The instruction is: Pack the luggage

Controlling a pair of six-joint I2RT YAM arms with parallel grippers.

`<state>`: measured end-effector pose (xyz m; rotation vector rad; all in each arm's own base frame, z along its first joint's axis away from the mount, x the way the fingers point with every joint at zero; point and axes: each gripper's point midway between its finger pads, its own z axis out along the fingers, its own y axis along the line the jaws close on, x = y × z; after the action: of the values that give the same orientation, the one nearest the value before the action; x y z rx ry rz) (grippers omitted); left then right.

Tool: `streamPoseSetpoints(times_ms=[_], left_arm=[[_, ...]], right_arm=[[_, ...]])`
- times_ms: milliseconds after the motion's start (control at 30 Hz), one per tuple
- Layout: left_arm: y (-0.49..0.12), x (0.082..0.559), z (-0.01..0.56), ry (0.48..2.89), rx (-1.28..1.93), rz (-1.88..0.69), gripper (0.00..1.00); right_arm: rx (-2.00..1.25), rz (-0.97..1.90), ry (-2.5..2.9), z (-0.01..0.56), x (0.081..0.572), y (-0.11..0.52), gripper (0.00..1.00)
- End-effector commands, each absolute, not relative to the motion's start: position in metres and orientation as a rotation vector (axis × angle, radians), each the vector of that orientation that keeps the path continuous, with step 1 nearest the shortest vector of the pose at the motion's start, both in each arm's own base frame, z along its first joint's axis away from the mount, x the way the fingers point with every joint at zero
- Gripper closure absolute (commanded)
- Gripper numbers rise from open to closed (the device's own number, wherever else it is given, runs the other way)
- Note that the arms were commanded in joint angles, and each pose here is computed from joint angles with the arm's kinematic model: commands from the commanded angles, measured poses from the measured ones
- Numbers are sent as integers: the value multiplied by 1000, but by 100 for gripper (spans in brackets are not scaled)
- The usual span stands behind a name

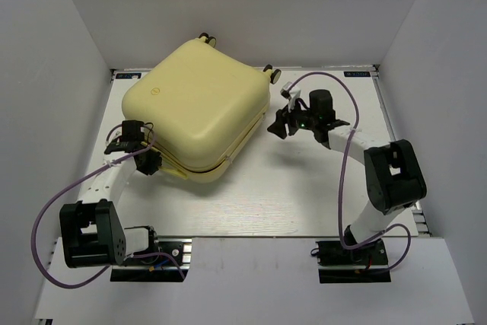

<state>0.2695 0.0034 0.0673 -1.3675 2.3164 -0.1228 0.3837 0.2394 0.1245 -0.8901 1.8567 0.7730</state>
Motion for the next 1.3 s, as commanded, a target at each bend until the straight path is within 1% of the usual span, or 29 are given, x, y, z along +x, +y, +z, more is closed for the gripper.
streamPoseSetpoints(times_ms=[0,67,133,267,333,500,767,800,867,900,1000,1033,1100,1133,1267], left_arm=[[27,232,56,2346,-1433,93,100],[26,232,56,2354,-1430,83,100],[24,232,56,2364,-1421,74,100],[21,231,52,2382,-1414,57,100],[21,229,50,2394,-1410,65,100],[20,228,46,2393,-1415,53,100],[19,229,46,2394,-1412,45,100],[20,229,46,2395,-1413,47,100],[18,230,47,2395,-1405,39,100],[19,228,47,2394,-1408,42,100],[20,226,47,2400,-1402,53,100],[21,226,48,2396,-1400,53,100],[23,223,47,2402,-1409,61,100],[24,222,48,2402,-1411,61,100],[29,217,46,2405,-1449,59,100]], right_arm=[[-901,766,1694,153,407,263,39],[-895,740,1721,142,413,267,39],[-865,703,1700,147,426,269,43],[-842,692,1694,143,437,276,46],[-846,705,1666,150,438,281,46],[-819,734,1658,155,437,288,56],[-767,757,1666,157,440,296,79],[-757,754,1669,156,441,294,84],[-750,754,1670,156,441,295,89],[-738,737,1667,157,443,294,100],[-646,707,1697,154,450,287,100],[-581,635,1716,154,461,278,100],[-530,577,1743,151,469,271,100],[-434,480,1762,149,483,254,100],[-253,332,1783,148,507,223,100]])
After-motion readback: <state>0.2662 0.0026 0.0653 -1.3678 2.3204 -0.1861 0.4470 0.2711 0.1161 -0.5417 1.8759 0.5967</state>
